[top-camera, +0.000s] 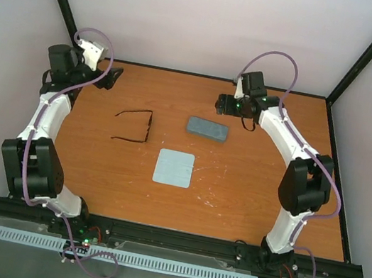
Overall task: Organize the sunglasses
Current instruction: Adjust the sunglasses case at the center of the board.
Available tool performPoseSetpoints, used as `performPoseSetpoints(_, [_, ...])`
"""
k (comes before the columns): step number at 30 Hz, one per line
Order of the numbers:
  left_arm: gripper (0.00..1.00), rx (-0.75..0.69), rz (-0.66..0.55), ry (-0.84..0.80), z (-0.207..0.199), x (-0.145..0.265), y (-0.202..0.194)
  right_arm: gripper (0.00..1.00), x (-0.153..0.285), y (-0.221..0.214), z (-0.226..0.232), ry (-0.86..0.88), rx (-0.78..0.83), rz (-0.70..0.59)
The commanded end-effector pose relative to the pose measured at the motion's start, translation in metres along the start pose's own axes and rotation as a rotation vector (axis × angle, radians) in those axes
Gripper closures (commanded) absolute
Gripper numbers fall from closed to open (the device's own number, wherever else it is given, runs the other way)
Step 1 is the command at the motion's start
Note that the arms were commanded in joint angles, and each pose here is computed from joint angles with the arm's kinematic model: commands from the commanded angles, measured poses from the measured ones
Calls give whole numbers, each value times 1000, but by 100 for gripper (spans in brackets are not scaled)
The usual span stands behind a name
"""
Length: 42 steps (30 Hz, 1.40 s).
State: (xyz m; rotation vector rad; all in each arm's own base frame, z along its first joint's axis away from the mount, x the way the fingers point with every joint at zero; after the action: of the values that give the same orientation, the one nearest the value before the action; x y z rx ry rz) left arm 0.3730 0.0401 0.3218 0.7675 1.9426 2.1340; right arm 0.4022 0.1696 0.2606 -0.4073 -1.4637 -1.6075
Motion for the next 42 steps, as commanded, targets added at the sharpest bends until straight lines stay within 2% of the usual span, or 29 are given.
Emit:
performPoseSetpoints(1, [10,-33,-10,-25,5,-5,12,31,-25,11,-5,-91,26,22])
performPoseSetpoints(3, [11,-37,3,-30,8,-8,10,67,-48,14,-8,-96,39,58])
performPoseSetpoints(4, [11,-38,9,-32,9,-9,9,81,-52,19,-8,-97,37,54])
performPoseSetpoints(5, [12,-38,14,-33,9,-11,8,86,-65,20,-10,-99,31,80])
performPoseSetpoints(8, [13,-36,27,-33,11,-13,4,89,-88,26,-13,-118,27,119])
performPoseSetpoints(10, [13,-33,29,-33,11,-14,2,97,-102,24,-18,-144,37,150])
performPoseSetpoints(16, [13,-55,37,-48,10,-15,-3,97,-126,17,-21,-139,42,213])
performPoseSetpoints(25, [15,-109,41,-70,10,-18,-9,97,-143,-19,-26,-94,4,353])
performPoseSetpoints(34, [16,-107,45,-115,10,-25,-16,97,-134,-36,-19,-84,17,437])
performPoseSetpoints(42, [18,-85,34,-172,6,-25,-20,97,-99,-36,7,-28,48,469])
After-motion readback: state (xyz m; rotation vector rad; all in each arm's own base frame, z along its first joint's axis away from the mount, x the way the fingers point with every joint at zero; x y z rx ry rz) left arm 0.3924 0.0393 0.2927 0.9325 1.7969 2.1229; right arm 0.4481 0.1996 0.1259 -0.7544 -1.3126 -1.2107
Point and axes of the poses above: each gripper's point midway between its finger pads, its own x axis back along the fingers, its own z axis along the line the jaws close on, y = z × x, the point moved 10 cm from there along x, back along the fingers, and after that the axes turned 2 degrees about x, right-handed, at the moved point
